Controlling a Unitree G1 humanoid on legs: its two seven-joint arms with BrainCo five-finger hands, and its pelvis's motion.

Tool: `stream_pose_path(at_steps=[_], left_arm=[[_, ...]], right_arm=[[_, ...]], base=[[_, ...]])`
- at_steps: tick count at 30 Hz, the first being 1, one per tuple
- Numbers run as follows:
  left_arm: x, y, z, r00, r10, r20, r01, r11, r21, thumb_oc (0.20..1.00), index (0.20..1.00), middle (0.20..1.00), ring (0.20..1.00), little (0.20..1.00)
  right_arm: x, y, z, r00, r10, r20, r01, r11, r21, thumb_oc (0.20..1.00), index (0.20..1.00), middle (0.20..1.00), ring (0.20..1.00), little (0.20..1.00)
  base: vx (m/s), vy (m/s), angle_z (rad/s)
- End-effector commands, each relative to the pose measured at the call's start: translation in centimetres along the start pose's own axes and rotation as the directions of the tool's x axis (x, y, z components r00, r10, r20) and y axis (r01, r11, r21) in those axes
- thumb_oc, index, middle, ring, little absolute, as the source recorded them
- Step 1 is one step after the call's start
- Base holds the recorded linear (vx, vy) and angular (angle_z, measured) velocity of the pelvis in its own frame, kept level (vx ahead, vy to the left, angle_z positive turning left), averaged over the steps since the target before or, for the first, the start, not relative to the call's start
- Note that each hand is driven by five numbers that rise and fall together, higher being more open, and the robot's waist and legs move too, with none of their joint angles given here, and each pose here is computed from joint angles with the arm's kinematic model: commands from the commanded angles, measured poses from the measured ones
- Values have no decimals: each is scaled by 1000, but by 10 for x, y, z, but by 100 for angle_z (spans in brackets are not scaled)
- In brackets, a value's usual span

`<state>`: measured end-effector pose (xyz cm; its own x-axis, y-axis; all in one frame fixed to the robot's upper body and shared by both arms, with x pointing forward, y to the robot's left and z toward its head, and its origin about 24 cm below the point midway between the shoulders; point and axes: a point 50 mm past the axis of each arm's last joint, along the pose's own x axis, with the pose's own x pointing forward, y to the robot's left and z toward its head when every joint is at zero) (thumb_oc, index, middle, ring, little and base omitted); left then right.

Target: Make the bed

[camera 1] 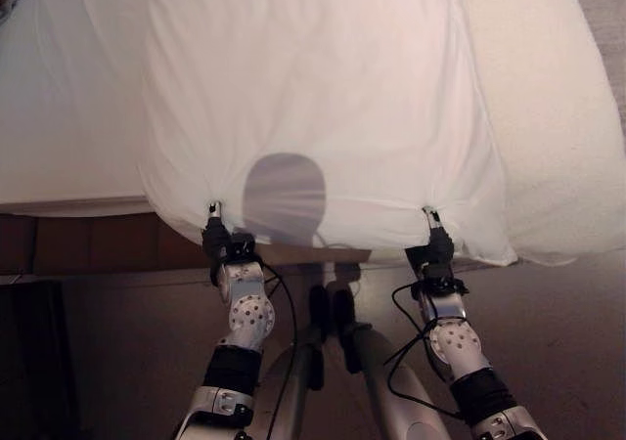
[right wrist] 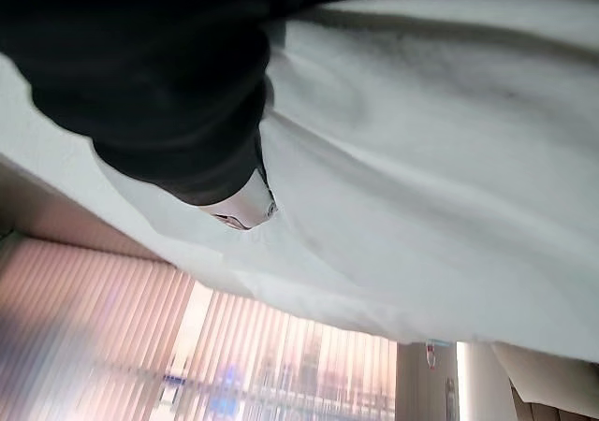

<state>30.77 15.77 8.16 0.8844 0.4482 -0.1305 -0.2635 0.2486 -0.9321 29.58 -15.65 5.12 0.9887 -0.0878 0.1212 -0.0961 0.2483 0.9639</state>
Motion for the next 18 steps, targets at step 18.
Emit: stream_pose_path(at_steps=[18], left_arm=[[7, -21, 47, 960, -202, 196, 185, 978, 100, 200, 200, 200, 200, 200]], right_arm=[[-16, -3, 41, 979, 36, 201, -39, 999, 9, 200, 200, 200, 200, 200]], base=[[38, 370, 8]])
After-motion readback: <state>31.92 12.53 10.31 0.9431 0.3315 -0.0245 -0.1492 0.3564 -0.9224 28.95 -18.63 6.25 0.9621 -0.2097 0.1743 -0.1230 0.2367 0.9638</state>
